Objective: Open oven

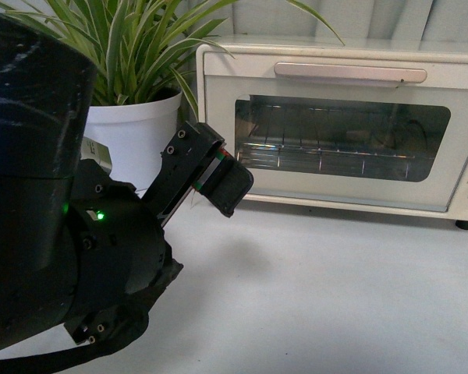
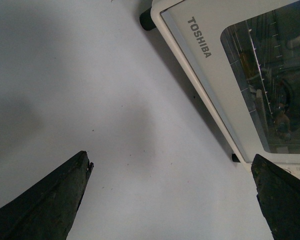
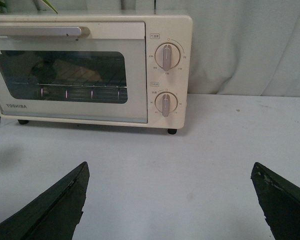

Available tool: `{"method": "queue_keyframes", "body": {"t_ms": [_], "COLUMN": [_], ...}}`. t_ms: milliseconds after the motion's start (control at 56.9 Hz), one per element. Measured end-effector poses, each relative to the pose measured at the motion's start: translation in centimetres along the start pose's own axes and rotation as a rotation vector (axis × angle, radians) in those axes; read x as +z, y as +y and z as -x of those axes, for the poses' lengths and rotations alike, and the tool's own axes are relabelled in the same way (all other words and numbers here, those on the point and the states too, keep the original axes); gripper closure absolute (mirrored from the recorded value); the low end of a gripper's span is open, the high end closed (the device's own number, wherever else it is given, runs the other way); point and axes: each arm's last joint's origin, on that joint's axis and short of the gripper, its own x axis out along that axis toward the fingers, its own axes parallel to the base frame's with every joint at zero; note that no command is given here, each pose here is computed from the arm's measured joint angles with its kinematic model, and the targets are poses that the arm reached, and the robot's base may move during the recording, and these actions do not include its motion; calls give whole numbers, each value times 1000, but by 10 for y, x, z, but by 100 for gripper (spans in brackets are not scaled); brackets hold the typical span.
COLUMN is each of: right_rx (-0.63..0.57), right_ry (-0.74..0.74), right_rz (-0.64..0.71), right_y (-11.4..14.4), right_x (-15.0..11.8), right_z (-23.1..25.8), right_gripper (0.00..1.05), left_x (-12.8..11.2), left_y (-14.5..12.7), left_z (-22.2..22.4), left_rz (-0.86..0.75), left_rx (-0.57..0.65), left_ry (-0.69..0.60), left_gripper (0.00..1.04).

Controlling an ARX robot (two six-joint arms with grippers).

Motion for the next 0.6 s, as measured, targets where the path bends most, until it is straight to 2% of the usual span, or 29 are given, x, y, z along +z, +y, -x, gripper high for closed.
{"method": "queue_keyframes", "body": {"t_ms": [228,598], "right_rx": [0,0], "right_ry": [0,0], "right_rz": [0,0], "right_y": [0,0], "right_x": [0,0], "right_z": [0,0], "right_gripper": [9,9], "left_x": [-10,-20], "left_y": [3,-5], "left_z": [-16,-29], "left_rz": [40,69], "left_rx": [53,51], "left_ry": [48,71], "left_gripper": [6,7]}}
